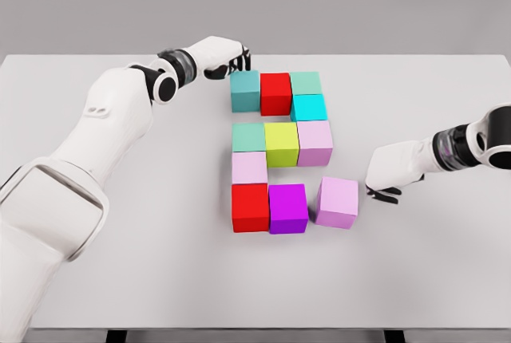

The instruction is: Assemble the squares on the desktop into the number 2

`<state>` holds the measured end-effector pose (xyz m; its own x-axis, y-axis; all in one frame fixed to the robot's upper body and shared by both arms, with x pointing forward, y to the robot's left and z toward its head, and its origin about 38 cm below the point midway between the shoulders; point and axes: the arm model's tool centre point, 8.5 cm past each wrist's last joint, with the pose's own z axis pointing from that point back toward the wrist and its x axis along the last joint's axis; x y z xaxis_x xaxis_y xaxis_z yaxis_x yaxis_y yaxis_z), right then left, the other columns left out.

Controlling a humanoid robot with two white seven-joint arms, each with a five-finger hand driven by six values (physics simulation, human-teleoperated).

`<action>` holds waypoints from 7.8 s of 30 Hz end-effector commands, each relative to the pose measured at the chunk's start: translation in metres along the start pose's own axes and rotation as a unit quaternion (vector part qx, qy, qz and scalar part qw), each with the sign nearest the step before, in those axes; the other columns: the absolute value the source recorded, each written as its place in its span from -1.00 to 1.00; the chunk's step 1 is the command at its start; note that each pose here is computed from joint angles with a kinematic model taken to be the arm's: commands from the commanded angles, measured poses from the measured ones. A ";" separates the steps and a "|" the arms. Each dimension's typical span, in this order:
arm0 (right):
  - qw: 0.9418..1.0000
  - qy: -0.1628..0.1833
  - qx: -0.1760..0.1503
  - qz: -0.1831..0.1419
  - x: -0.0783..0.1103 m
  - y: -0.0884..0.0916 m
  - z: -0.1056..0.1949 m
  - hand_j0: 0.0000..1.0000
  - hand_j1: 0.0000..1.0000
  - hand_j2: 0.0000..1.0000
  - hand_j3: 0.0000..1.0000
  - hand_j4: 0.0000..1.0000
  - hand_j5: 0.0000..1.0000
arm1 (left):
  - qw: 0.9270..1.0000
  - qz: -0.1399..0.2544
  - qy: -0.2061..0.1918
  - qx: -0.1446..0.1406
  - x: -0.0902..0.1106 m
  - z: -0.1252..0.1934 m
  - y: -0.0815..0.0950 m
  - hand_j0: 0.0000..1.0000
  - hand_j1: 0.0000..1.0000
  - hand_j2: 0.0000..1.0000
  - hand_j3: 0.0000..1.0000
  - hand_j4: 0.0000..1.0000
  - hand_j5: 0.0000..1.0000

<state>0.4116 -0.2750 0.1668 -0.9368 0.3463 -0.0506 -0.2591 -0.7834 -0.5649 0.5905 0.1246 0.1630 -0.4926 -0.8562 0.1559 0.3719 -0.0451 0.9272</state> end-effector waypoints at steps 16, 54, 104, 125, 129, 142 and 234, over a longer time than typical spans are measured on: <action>1.000 -0.008 -0.010 0.007 0.002 -0.012 -0.007 -0.77 -0.77 -0.77 -0.77 -0.77 -0.77 | 1.000 -0.001 0.002 0.008 0.000 0.000 0.006 0.05 0.05 0.05 0.05 0.05 0.05; 1.000 0.004 -0.003 0.019 0.001 -0.009 0.004 -0.76 -0.76 -0.76 -0.76 -0.76 -0.76 | 1.000 -0.020 -0.016 -0.001 0.004 0.001 0.008 0.10 0.10 0.10 0.10 0.10 0.10; 0.998 -0.027 -0.025 0.055 0.030 -0.028 0.006 -0.74 -0.74 -0.74 -0.74 -0.74 -0.74 | 0.999 -0.026 -0.041 -0.016 0.005 0.003 0.004 0.14 0.14 0.14 0.14 0.14 0.14; 0.998 -0.029 -0.025 0.056 0.031 -0.028 0.006 -0.73 -0.73 -0.73 -0.73 -0.73 -0.73 | 0.997 0.007 -0.043 0.062 -0.054 0.047 0.041 1.00 1.00 1.00 1.00 1.00 1.00; 0.998 -0.026 -0.023 0.052 0.029 -0.026 0.007 -0.73 -0.73 -0.73 -0.73 -0.73 -0.73 | 0.990 0.001 -0.103 0.100 -0.080 0.106 0.035 1.00 1.00 1.00 1.00 1.00 1.00; 0.999 -0.018 -0.017 0.038 0.017 -0.023 -0.001 -0.73 -0.73 -0.73 -0.73 -0.73 -0.73 | 0.986 0.017 -0.144 0.079 -0.091 0.167 -0.016 1.00 1.00 1.00 1.00 1.00 1.00; 0.999 -0.030 -0.009 0.044 0.024 -0.022 -0.008 -0.73 -0.73 -0.73 -0.73 -0.73 -0.73 | 0.987 0.037 -0.143 0.057 -0.091 0.170 -0.048 1.00 1.00 1.00 1.00 1.00 1.00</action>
<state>0.3969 -0.2459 0.1710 -0.9687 0.2424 -0.0542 -0.1685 -0.8016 -0.5736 0.4829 0.2913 0.1612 -0.6785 -0.6731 0.2943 0.3317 0.0768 0.9403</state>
